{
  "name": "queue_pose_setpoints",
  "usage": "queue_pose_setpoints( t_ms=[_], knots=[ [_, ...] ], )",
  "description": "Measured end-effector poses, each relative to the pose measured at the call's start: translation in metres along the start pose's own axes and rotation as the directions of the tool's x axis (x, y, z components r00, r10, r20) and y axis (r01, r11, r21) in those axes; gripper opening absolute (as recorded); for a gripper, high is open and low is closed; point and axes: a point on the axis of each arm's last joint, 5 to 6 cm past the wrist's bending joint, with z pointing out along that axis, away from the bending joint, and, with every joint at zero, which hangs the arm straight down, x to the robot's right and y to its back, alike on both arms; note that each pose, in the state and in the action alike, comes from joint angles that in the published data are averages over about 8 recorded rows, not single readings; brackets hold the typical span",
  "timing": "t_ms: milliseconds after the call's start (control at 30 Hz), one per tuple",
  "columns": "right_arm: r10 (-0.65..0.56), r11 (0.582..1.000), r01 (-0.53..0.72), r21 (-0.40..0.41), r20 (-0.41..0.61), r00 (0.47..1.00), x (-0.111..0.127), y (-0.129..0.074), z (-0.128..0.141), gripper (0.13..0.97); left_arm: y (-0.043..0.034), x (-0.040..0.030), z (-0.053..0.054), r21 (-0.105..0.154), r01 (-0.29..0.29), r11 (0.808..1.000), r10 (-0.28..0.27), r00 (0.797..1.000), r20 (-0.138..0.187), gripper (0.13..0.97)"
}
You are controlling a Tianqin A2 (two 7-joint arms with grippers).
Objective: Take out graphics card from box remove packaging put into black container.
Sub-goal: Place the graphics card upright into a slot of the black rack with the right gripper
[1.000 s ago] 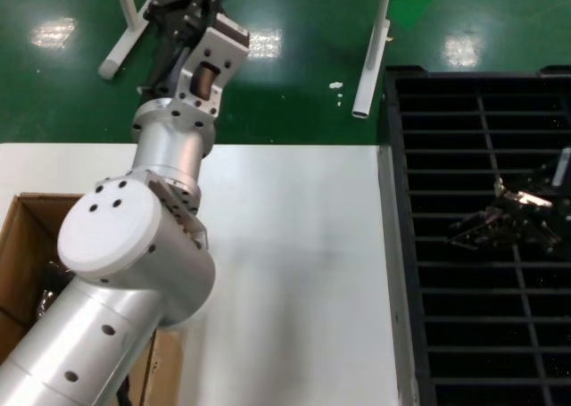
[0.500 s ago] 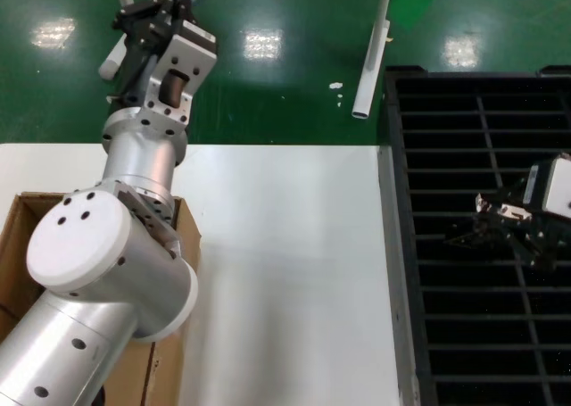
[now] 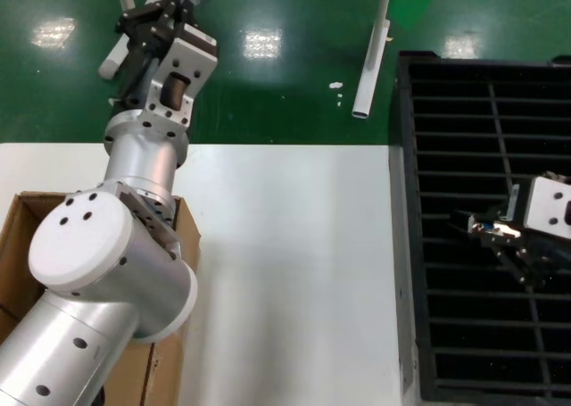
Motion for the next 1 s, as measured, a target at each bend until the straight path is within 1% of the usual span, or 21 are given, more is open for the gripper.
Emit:
queue_pose_setpoints(
  t_ms=[133,333,667,800,1000],
  knots=[
    [0.0,1.0,0.0,0.007,0.001,1.0,0.002,-0.002,0.001,0.192,0.0007,0.0,0.0,-0.003,0.0,1.0,0.0,1.0,0.0,0.142],
    [0.005,1.0,-0.005,0.012,-0.009,1.0,0.009,-0.003,-0.005,0.192,0.0007,0.0007,0.0,-0.005,-0.002,1.0,0.002,1.0,0.0,0.142],
    [0.008,1.0,-0.008,0.016,-0.015,1.0,0.029,-0.003,-0.008,0.192,0.0004,0.0069,0.004,-0.005,0.005,1.0,-0.005,1.0,-0.006,0.142],
    [0.005,1.0,-0.005,0.023,0.006,1.0,0.04,-0.003,-0.003,0.192,0.0016,0.0077,0.004,-0.01,0.008,1.0,-0.008,1.0,-0.006,0.142],
    [0.021,0.999,-0.024,0.038,0.073,0.997,0.059,-0.003,0.005,0.192,0.0044,0.0057,0.003,-0.023,0.009,1.0,-0.009,1.0,0.001,0.142]
  ],
)
